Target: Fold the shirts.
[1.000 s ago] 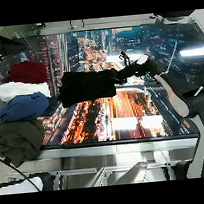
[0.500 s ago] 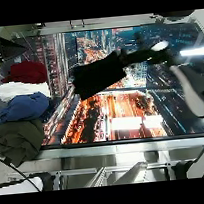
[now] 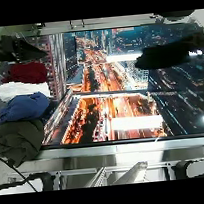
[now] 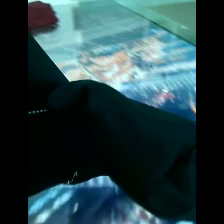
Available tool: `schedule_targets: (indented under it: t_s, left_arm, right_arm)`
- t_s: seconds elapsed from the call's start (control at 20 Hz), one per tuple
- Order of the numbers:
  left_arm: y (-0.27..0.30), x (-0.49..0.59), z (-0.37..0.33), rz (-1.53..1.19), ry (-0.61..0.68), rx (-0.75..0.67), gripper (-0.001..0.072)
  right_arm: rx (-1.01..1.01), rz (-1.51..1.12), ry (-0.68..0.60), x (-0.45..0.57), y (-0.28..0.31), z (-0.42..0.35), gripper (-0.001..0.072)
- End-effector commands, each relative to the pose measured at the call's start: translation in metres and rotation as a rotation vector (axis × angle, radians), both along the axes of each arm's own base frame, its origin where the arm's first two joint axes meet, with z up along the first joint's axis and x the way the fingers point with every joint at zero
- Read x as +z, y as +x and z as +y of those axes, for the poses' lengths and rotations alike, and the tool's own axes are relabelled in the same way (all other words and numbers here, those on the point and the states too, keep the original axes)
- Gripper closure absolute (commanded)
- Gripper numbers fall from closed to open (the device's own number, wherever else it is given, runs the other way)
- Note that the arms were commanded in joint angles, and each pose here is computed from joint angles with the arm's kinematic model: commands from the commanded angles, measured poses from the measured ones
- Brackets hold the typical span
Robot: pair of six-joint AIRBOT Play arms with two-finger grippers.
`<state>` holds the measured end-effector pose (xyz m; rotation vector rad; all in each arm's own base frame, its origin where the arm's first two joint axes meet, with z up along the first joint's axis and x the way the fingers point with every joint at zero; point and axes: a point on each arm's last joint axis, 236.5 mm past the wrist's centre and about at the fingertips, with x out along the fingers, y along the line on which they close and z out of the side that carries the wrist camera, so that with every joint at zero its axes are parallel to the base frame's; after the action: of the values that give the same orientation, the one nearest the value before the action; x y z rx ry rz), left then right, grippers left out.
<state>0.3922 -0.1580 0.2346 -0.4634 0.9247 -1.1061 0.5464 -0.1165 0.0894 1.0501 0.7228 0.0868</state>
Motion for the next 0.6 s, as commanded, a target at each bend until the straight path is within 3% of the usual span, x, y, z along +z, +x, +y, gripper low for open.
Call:
schedule_targets:
  t_s: [0.0,0.25,0.55]
  left_arm:
    - [-0.009,0.000,-0.035,-0.013,-0.004,-0.065,0.0694]
    - [-0.024,0.000,-0.068,-0.033,0.001,-0.146,0.0694]
    - [-0.029,-0.021,-0.072,-0.025,0.097,-0.170,0.0693]
  right_arm:
    - [-0.280,0.098,-0.038,-0.039,-0.074,-0.086,0.0691]
    - [-0.583,0.234,-0.065,-0.125,-0.190,-0.098,0.0690]
    - [-0.647,0.278,-0.057,-0.154,-0.230,-0.073,0.0691]
